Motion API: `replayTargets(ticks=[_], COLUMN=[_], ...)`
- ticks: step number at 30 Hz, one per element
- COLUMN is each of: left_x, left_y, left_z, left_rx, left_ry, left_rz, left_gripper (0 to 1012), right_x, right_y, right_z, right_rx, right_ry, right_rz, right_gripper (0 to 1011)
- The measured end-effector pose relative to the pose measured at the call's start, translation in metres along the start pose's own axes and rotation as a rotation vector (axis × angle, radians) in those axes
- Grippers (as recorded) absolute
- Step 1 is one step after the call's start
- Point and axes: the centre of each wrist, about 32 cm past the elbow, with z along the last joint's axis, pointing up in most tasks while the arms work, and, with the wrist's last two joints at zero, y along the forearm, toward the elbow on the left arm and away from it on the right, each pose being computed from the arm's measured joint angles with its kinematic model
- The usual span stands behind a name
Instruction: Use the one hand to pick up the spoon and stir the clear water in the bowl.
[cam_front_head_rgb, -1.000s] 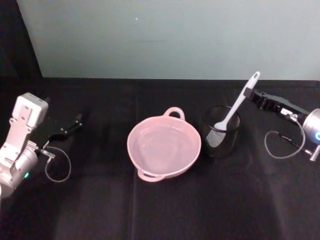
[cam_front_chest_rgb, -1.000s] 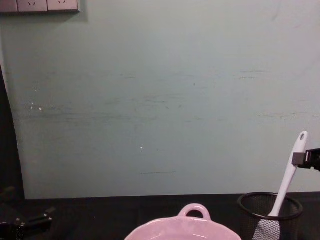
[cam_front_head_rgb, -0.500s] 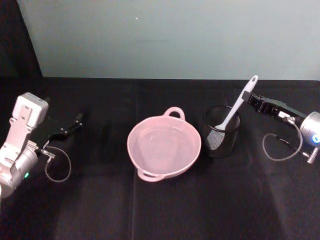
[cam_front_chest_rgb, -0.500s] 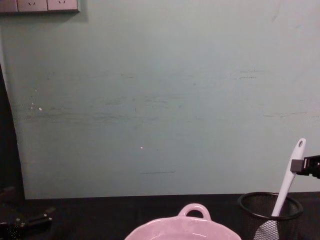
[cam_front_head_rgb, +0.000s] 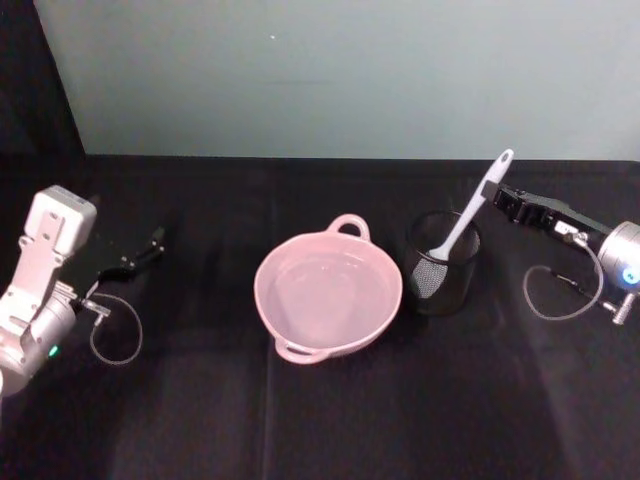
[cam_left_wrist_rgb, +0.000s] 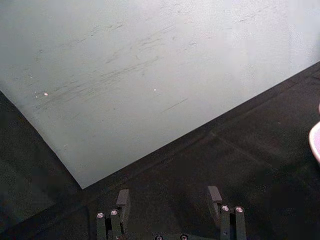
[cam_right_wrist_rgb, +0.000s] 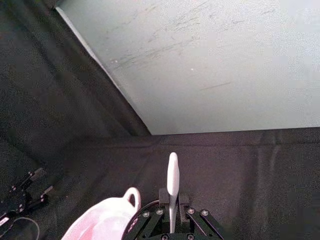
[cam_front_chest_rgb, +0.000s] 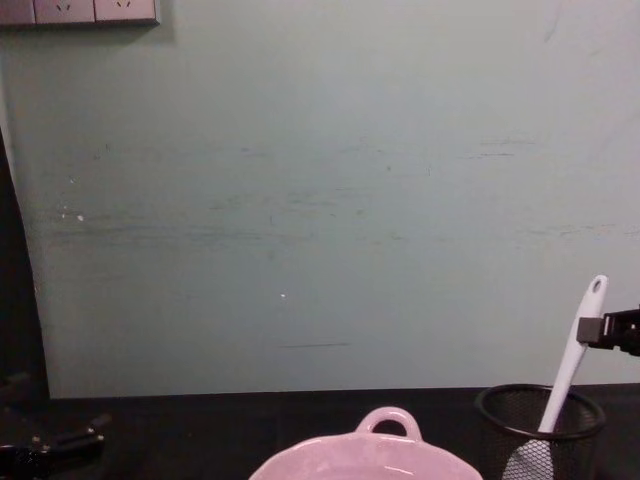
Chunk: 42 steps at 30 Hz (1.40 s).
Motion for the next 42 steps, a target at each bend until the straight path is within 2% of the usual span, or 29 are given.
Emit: replayTargets(ticks=[18, 28, 35, 39, 40, 42], left_x=[0.0000, 0.0000, 0.0000, 0.0000, 0.0000, 0.0000], left_y=[0.0000, 0.0000, 0.0000, 0.0000, 0.0000, 0.0000], left_z=[0.0000, 0.0000, 0.0000, 0.0000, 0.0000, 0.0000], left_rx=[0.000, 0.000, 0.000, 0.000, 0.000, 0.000], left_ry=[0.000, 0.000, 0.000, 0.000, 0.000, 0.000], left_rz=[0.000, 0.000, 0.000, 0.000, 0.000, 0.000], left_gripper=[1011, 1011, 1011, 1011, 1011, 1011], right_x=[0.009, 0.016, 0.015, 0.015, 0.015, 0.015], right_y=[0.010, 0.014, 0.014, 0.014, 0.014, 0.014], right_z=[0.008, 0.010, 0.009, 0.009, 0.009, 0.009], right_rx=[-0.015, -0.041, -0.041, -0.042, -0.042, -0.041], right_ry=[-0.021, -0.003, -0.004, -0.005, -0.005, -0.006], right_rz=[0.049, 0.058, 0.059, 0.058, 0.058, 0.057], right_gripper=[109, 109, 110, 192, 254, 283])
